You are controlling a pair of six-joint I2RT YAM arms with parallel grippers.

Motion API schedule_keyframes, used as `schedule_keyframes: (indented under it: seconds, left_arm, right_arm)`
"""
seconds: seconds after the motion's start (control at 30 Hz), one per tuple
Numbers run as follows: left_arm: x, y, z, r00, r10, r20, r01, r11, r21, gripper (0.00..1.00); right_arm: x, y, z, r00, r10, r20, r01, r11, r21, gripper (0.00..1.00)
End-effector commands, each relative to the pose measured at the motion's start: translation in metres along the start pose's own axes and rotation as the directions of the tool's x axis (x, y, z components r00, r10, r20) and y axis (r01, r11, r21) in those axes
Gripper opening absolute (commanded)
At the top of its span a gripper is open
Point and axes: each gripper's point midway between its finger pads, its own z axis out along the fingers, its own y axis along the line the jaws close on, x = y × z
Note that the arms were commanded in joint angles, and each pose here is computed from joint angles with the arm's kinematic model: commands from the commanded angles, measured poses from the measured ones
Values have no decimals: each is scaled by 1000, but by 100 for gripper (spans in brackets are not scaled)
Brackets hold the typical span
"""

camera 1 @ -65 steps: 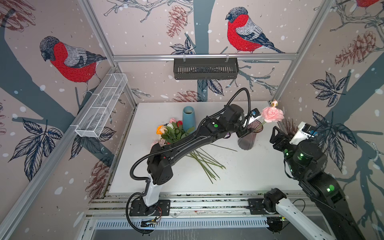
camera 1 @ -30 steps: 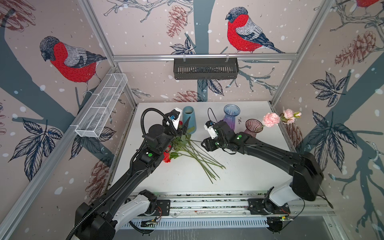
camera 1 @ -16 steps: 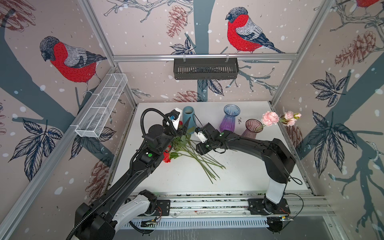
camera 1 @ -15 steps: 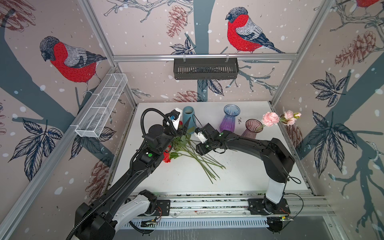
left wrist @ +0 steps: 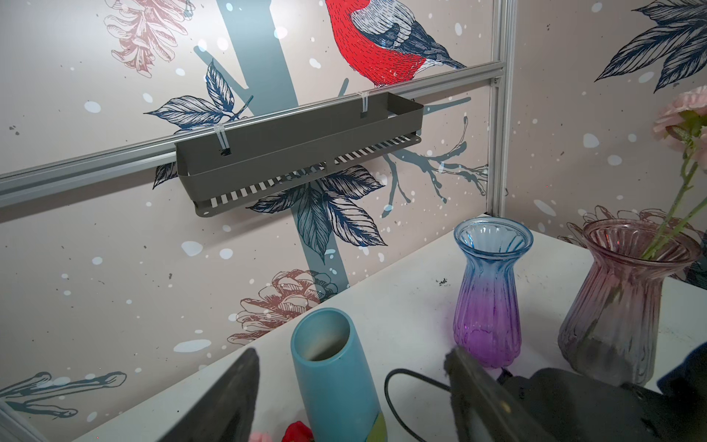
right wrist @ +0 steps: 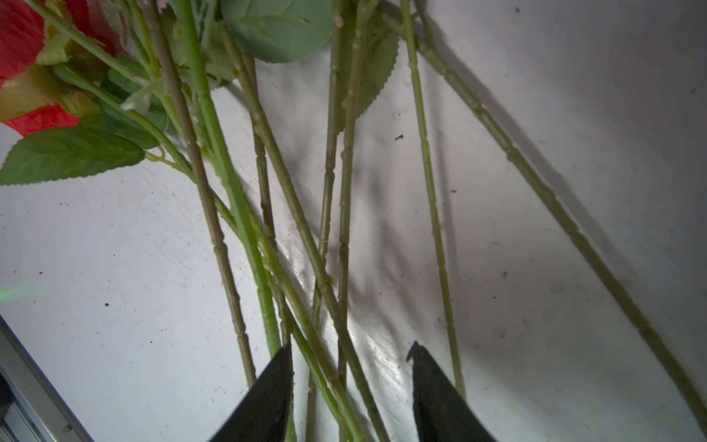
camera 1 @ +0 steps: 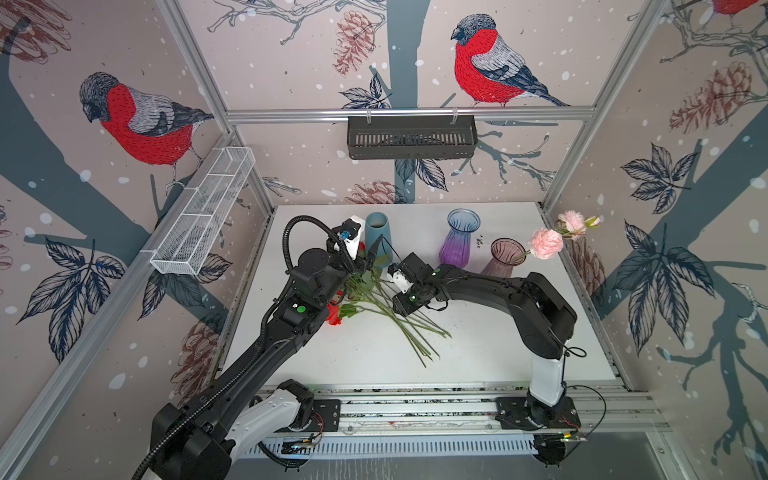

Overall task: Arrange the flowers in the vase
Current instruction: 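Reach the right gripper into the flower bunch and grasp a stem, then pull the white rose up out of the bunch with the right gripper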

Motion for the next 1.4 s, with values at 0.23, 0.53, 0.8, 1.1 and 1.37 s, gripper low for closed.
schedule_keyframes:
  seconds: [0.23, 0.53, 0.8, 1.1, 1.37]
  left_arm:
    - [-12, 0, 1, 999, -15, 49, 14, 1000, 6, 77]
    - [-20, 1, -7, 996, -20, 92, 20, 1000, 1, 77]
    - [-28, 2, -19, 988, -17, 156, 19, 1000, -11, 76]
    - [-27, 3, -19, 988, -16, 155, 19, 1000, -18, 76]
    - [-28, 4, -20, 987, -16, 158, 20, 1000, -19, 76]
  right_arm:
    - [-2, 4, -7, 999, -35, -2, 35, 999, -5, 11]
    - [-23, 14, -59, 993, -81, 90, 79, 997, 25, 3]
    - [-40, 20, -115, 972, -99, 214, 87, 994, 64, 2]
    - [-52, 23, -144, 954, -116, 275, 94, 991, 91, 2]
    - [-41, 29, -113, 975, -83, 207, 78, 996, 33, 2]
